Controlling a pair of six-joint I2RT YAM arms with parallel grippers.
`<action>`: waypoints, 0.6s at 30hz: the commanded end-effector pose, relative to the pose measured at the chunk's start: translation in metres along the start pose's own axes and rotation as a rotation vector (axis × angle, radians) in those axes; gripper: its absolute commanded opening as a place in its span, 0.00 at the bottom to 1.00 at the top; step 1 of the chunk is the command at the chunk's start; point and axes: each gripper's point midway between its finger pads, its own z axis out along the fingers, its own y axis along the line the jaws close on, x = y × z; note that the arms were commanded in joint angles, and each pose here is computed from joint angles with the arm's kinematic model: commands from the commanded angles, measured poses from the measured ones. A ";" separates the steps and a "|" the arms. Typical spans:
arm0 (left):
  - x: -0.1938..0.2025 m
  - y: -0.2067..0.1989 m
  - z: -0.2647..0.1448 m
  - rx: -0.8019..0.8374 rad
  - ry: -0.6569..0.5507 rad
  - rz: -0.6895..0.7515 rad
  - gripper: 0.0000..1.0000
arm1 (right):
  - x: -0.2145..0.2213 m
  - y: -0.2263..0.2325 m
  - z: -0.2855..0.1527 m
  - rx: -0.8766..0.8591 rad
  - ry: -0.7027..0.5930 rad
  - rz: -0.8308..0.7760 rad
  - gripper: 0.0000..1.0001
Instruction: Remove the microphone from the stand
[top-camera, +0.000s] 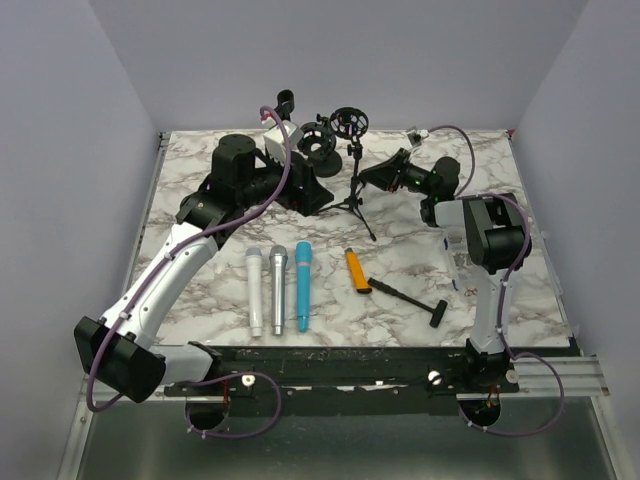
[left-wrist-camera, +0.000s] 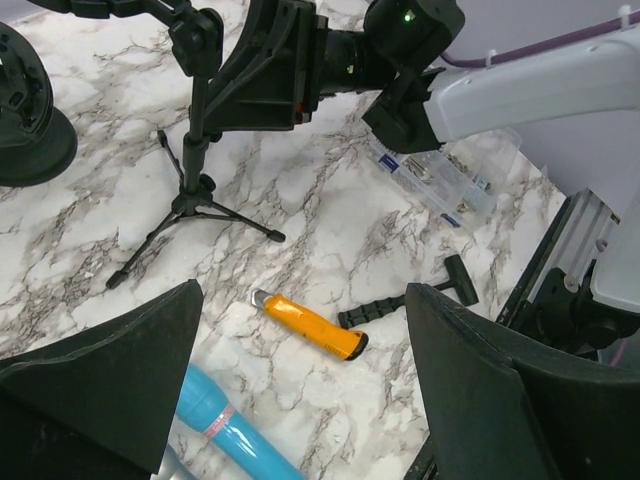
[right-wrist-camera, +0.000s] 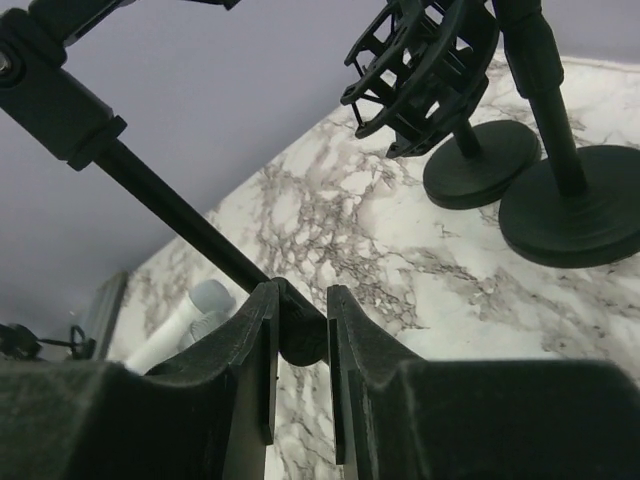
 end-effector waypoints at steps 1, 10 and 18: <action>-0.002 0.002 0.001 -0.015 -0.009 0.024 0.84 | 0.097 -0.030 -0.023 0.054 0.299 0.056 0.01; -0.002 0.002 0.001 -0.011 -0.008 0.023 0.84 | 0.036 -0.008 -0.010 0.143 0.200 0.126 0.49; 0.000 -0.002 0.004 0.013 0.004 0.009 0.84 | -0.007 0.011 -0.012 0.345 0.000 0.571 0.72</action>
